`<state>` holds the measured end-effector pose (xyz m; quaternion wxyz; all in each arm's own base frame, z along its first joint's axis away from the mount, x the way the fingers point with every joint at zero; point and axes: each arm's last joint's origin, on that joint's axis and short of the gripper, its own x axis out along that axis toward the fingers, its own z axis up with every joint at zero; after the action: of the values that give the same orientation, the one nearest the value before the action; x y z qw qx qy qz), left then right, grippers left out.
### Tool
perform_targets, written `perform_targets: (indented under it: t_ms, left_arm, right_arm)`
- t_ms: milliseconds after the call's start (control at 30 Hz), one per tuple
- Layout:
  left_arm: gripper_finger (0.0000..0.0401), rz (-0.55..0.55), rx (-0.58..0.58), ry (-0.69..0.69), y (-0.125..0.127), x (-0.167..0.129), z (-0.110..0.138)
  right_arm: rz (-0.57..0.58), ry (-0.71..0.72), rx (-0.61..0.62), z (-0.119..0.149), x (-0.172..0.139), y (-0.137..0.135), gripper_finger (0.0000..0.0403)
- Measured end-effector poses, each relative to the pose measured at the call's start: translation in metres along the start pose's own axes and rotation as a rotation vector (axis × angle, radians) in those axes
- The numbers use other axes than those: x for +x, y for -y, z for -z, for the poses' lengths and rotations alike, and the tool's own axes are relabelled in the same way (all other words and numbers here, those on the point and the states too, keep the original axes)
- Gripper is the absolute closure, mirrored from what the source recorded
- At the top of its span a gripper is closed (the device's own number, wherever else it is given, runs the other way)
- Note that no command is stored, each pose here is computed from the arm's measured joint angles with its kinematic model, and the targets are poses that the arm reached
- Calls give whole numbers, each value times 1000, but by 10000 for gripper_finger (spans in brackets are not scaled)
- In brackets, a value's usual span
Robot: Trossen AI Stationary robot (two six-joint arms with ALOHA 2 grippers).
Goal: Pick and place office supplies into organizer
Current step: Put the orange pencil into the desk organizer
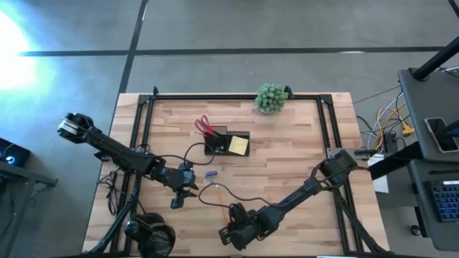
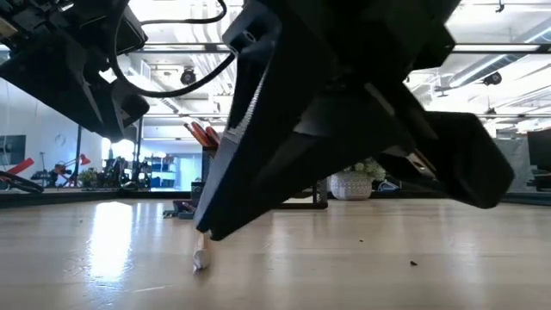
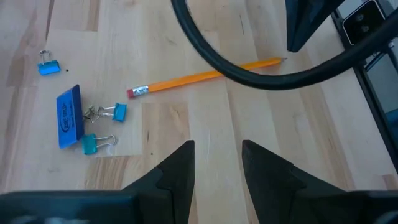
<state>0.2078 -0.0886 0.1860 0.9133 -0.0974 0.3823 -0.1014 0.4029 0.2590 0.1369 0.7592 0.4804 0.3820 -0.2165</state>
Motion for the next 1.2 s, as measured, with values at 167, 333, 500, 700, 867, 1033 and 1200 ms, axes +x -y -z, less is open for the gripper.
perform_targets:
  t_ms: [167,333,500,700,867,1033,1200]
  left_arm:
    - [283,-1,0,0,0,0,0]
    - [283,-1,0,0,0,0,0]
    - [283,-2,0,1,0,0,0]
    - [283,-2,0,0,0,0,0]
    - [283,-2,-1,1,0,0,0]
    - [283,10,-1,30,1,0,-3]
    - [283,28,3,77,3,0,-8]
  right_arm:
    - [-15,3,-11,-2,1,-1,394]
    - [-8,5,-8,-4,4,0,394]
    - [1,7,-9,-8,9,2,394]
    - [-2,-2,-8,-5,16,4,394]
    - [1,-16,-12,-4,19,6,394]
    - [1,-15,-17,-3,20,9,394]
    - [-19,-14,-30,-4,15,5,394]
